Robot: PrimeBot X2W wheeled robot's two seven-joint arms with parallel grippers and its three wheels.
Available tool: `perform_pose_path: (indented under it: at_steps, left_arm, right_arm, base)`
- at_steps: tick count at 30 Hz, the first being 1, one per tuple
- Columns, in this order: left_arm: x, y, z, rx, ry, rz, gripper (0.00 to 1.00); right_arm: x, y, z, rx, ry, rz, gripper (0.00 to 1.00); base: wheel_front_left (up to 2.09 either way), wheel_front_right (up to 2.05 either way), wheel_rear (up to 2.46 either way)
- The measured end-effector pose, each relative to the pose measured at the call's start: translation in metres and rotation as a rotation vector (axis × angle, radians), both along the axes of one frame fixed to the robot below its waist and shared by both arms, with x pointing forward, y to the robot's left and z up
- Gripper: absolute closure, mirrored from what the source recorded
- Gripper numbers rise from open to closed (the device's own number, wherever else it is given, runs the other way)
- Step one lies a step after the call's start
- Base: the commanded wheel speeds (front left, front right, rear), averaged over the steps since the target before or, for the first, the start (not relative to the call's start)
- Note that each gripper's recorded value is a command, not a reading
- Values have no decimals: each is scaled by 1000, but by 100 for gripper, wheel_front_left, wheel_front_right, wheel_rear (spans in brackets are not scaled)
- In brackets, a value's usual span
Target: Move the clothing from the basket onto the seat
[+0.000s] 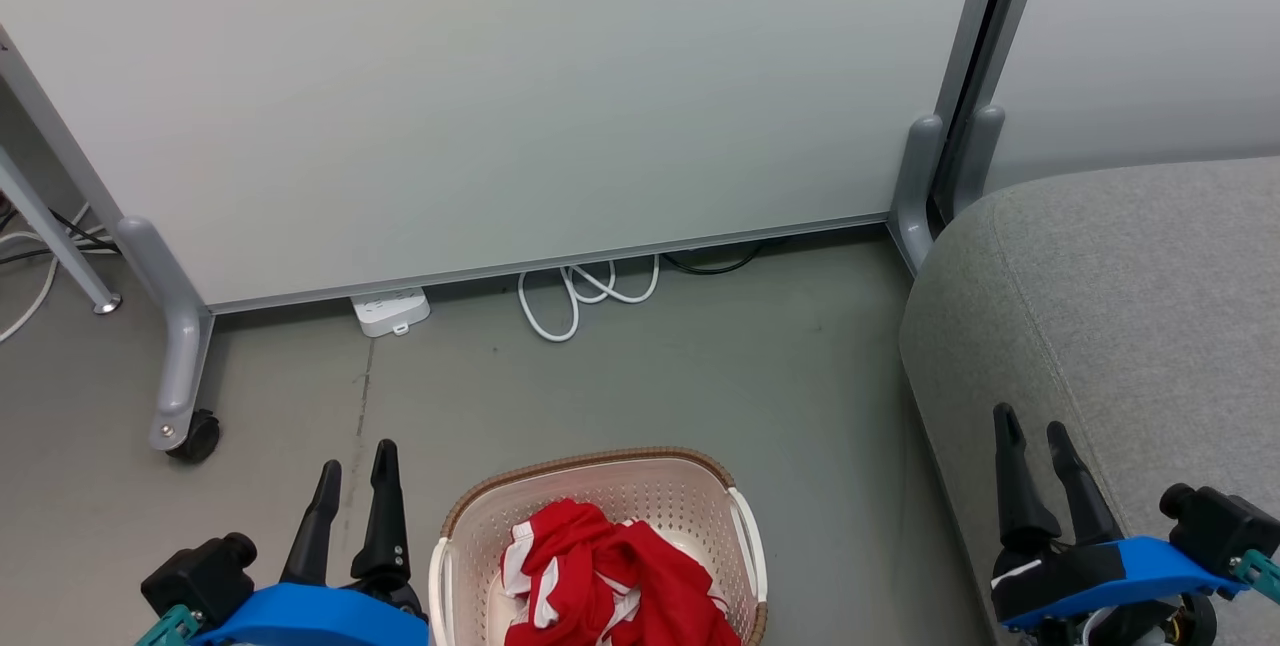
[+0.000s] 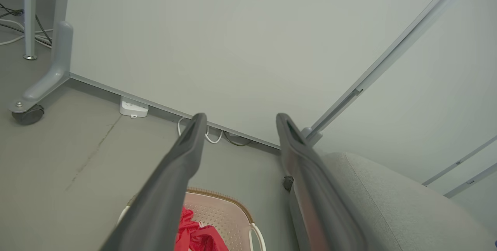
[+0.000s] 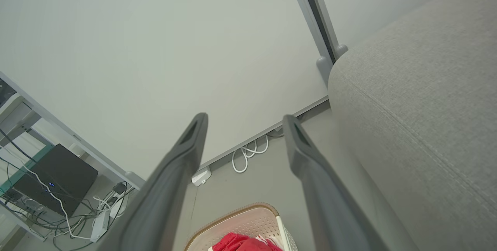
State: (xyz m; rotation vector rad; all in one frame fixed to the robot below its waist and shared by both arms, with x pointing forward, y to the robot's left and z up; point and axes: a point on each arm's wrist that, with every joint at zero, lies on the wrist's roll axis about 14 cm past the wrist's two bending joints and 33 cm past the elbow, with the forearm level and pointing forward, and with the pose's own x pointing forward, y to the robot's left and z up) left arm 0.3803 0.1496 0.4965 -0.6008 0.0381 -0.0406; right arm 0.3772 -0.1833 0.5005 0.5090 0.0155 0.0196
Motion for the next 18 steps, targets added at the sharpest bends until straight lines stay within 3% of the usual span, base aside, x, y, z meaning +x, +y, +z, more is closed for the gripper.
perform_pose_path:
  at_steps: [18]
  left_arm:
    - [1,0,4,179,-44,-4,0]
  right_arm:
    - [-2,4,0,-207,-5,29,0]
  base:
    - [0,0,0]
